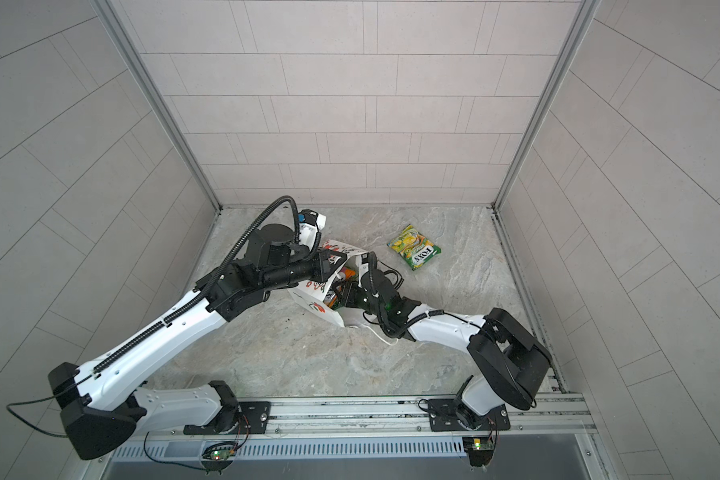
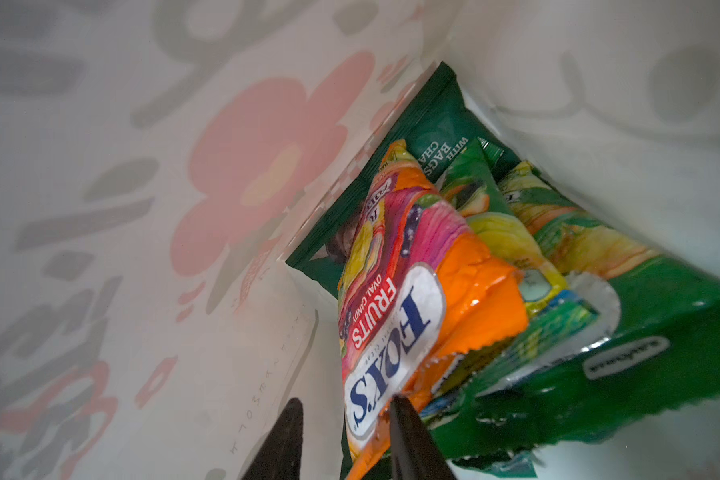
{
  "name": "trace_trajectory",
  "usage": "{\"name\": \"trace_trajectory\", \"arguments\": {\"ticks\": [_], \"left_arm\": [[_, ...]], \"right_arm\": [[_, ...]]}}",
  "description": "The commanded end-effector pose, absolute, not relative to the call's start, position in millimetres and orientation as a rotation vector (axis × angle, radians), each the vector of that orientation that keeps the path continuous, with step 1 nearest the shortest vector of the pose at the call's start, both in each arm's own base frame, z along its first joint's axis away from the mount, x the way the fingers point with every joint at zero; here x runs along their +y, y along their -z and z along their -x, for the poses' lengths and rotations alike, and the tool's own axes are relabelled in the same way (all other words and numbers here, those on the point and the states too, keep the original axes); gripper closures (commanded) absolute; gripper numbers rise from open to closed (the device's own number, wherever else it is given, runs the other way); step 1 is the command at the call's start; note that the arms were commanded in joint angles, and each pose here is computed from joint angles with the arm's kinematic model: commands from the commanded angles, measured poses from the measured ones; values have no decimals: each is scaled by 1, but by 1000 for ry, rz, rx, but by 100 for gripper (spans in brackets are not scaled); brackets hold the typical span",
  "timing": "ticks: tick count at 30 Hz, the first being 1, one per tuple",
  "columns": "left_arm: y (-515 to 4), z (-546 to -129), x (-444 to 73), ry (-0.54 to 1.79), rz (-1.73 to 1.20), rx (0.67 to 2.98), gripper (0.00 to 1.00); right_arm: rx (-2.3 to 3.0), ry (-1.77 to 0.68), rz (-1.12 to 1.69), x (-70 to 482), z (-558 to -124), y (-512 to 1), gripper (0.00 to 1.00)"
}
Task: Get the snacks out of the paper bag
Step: 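Reach the right gripper into the bag and grasp the orange Fox's Fruits packet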
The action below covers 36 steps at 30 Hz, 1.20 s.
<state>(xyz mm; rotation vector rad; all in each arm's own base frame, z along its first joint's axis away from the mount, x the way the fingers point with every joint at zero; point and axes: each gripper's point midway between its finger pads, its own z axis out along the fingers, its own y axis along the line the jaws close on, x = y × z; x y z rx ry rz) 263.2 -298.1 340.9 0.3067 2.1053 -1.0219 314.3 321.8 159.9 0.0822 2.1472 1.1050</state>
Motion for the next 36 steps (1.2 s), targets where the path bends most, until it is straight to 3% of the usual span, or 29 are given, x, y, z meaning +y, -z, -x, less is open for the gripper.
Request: {"name": "trace_trajectory", "arguments": {"ticks": [1, 31, 36], "left_arm": [[-360, -260, -305, 1080, -326, 2044, 100], [-362, -255, -305, 1082, -339, 2043, 100], [-360, -256, -302, 1059, -339, 2051, 100]], "right_arm": [[2169, -1073, -115, 322, -319, -155, 64], [2238, -965, -188, 325, -338, -133, 65], [2202, -997, -131, 331, -338, -144, 100]]}}
